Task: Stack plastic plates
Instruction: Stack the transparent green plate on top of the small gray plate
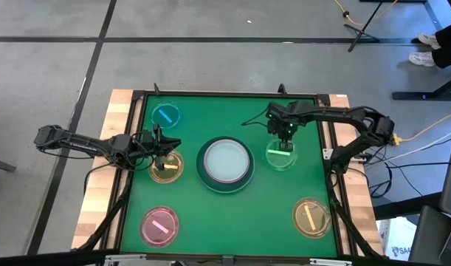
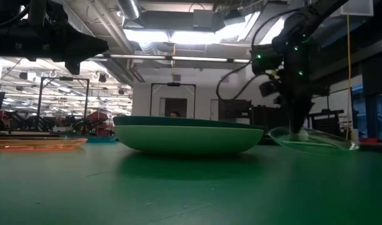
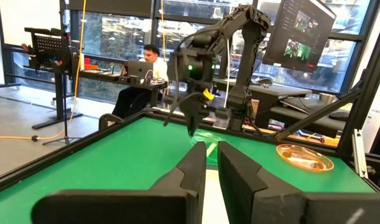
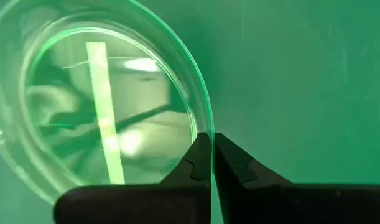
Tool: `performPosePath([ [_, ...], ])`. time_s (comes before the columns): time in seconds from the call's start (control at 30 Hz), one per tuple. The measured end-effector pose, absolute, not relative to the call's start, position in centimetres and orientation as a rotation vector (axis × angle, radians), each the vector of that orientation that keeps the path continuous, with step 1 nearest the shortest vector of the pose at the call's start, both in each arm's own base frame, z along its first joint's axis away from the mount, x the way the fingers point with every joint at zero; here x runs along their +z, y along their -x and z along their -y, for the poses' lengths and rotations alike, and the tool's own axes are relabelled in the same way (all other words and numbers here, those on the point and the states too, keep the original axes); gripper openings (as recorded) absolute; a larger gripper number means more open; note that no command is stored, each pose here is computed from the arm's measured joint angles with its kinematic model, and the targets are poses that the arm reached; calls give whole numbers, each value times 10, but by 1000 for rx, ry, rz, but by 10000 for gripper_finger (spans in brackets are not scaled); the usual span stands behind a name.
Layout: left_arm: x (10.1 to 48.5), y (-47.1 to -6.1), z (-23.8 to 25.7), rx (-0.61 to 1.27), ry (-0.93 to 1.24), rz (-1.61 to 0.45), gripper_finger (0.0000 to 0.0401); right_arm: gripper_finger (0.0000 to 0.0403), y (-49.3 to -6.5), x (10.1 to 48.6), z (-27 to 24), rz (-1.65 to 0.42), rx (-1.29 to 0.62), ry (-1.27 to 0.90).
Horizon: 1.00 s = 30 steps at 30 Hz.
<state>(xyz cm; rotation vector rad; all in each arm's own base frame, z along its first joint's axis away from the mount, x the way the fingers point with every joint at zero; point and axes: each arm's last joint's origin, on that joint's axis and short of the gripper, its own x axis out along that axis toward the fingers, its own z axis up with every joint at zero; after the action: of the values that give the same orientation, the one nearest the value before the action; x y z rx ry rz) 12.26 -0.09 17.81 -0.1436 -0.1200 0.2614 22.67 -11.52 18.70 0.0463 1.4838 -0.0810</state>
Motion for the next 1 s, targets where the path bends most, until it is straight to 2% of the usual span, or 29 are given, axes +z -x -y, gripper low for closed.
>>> performPosePath([
  [0.27, 178, -123, 1, 262, 144, 120, 34, 1, -240, 209, 119, -1366, -52, -124],
  [0.7, 178, -123, 1, 261, 144, 120, 34, 1, -239, 217, 115, -1333, 15, -218],
  [1.0, 178, -123, 1, 261, 144, 120, 34, 0, -236, 244, 110, -1139, 16, -237],
])
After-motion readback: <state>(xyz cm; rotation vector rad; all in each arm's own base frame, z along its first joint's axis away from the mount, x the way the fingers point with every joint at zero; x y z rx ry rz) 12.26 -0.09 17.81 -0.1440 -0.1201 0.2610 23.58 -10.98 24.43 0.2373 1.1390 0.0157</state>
